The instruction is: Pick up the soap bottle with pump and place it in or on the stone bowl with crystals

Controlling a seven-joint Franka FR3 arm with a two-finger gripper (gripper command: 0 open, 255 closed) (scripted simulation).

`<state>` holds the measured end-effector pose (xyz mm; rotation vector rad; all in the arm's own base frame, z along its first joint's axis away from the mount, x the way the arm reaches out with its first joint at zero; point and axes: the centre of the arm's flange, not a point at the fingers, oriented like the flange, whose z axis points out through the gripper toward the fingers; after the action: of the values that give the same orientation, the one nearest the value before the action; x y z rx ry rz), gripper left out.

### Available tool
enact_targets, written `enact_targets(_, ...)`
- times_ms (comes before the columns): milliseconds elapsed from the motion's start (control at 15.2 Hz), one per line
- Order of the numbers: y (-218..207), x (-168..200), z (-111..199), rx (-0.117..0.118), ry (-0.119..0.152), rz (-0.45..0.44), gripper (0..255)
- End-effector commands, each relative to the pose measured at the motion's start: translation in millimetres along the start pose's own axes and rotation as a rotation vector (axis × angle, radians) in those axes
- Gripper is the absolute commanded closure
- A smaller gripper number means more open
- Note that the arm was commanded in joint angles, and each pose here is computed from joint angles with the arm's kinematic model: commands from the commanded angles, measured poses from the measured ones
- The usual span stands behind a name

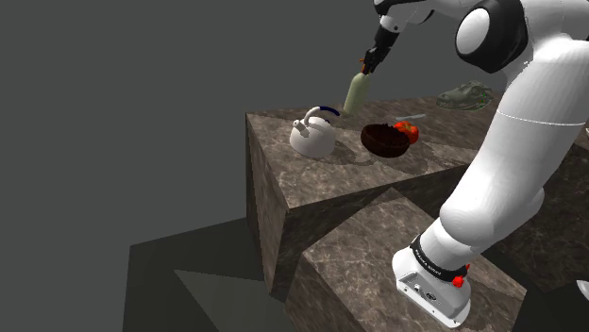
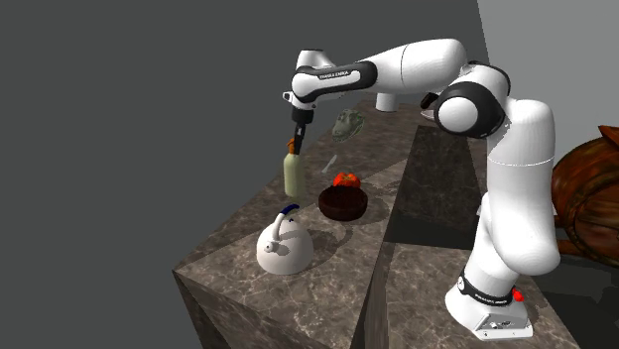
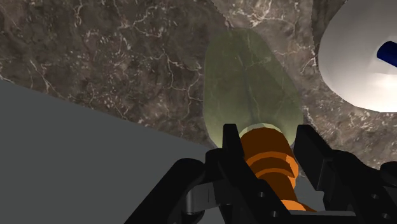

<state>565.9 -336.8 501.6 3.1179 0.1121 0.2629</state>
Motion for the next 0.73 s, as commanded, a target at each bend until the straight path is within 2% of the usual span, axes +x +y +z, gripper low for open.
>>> enact_targets(0,0,2,-12,0.0,0.0,0.0,255)
enact_targets(660,1,11,-64,0.0,0.0,0.0,255)
